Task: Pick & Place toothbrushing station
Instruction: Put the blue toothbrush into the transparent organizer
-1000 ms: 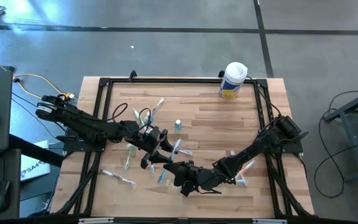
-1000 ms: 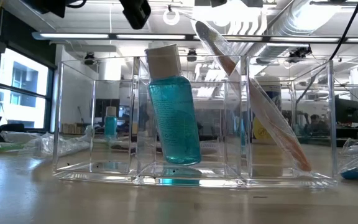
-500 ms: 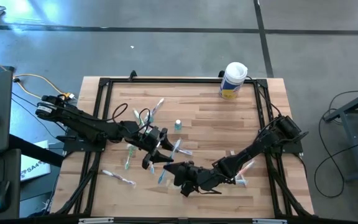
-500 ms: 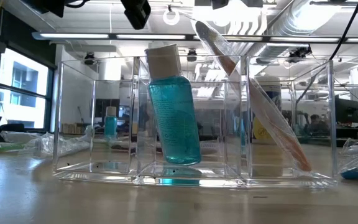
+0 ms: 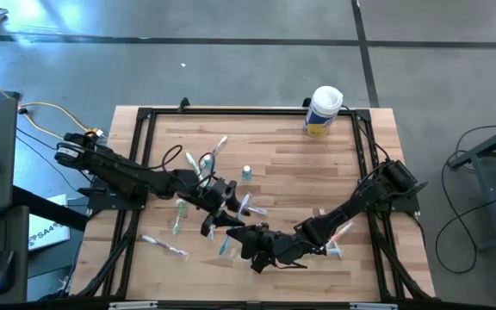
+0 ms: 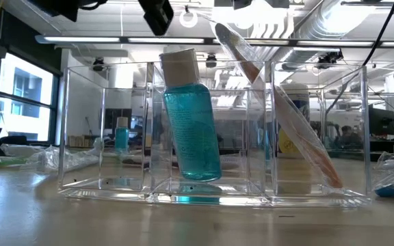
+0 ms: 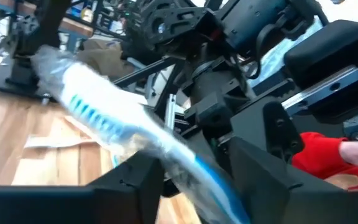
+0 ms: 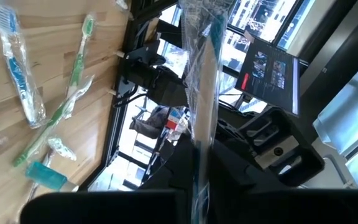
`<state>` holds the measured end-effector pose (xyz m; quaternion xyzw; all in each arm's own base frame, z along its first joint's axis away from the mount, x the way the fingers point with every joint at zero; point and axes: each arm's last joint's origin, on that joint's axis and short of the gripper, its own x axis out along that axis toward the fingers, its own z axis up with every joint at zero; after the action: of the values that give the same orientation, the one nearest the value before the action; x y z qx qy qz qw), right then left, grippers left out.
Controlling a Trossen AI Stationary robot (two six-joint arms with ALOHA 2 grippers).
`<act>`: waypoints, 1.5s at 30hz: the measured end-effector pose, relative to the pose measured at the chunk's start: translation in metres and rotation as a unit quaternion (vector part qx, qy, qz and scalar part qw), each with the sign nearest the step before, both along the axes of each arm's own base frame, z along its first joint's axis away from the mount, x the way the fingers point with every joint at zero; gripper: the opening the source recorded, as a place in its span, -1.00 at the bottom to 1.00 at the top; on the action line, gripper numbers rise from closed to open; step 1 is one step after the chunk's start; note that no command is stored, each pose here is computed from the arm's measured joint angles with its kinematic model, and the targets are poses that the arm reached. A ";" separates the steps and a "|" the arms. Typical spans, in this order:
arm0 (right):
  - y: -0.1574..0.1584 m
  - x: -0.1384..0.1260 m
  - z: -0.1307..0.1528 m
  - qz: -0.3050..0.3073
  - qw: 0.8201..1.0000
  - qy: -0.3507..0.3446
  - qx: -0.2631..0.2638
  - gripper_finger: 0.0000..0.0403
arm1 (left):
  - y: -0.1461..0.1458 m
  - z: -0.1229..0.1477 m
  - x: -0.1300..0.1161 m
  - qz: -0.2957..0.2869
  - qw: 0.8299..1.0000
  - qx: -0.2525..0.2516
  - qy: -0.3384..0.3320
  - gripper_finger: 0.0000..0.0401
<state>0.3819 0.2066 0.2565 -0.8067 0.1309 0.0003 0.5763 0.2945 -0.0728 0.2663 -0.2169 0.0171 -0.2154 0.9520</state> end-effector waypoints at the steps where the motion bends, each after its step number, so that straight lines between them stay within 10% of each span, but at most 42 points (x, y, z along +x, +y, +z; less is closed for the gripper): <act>1: 0.000 0.000 0.000 0.000 1.000 0.000 0.000 -0.88 | -0.001 0.001 0.000 -0.009 1.000 0.003 -0.003 -0.25; 11: 0.002 -0.002 -0.003 -0.022 1.000 0.002 0.022 -0.85 | -0.001 0.004 0.001 -0.021 1.000 0.004 -0.003 -0.92; 31: 0.032 -0.024 0.004 -0.074 0.983 -0.067 0.152 -0.02 | -0.001 -0.002 0.001 -0.018 1.000 0.016 0.016 -0.94; 45: 0.063 -0.066 0.014 -0.175 0.928 -0.155 0.289 -0.06 | -0.007 0.026 -0.034 0.023 0.997 0.066 0.022 -0.94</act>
<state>0.3160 0.2693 0.2705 -0.5592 0.1731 -0.1882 0.7886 0.2606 -0.0801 0.2923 -0.1586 0.0469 -0.1873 0.9683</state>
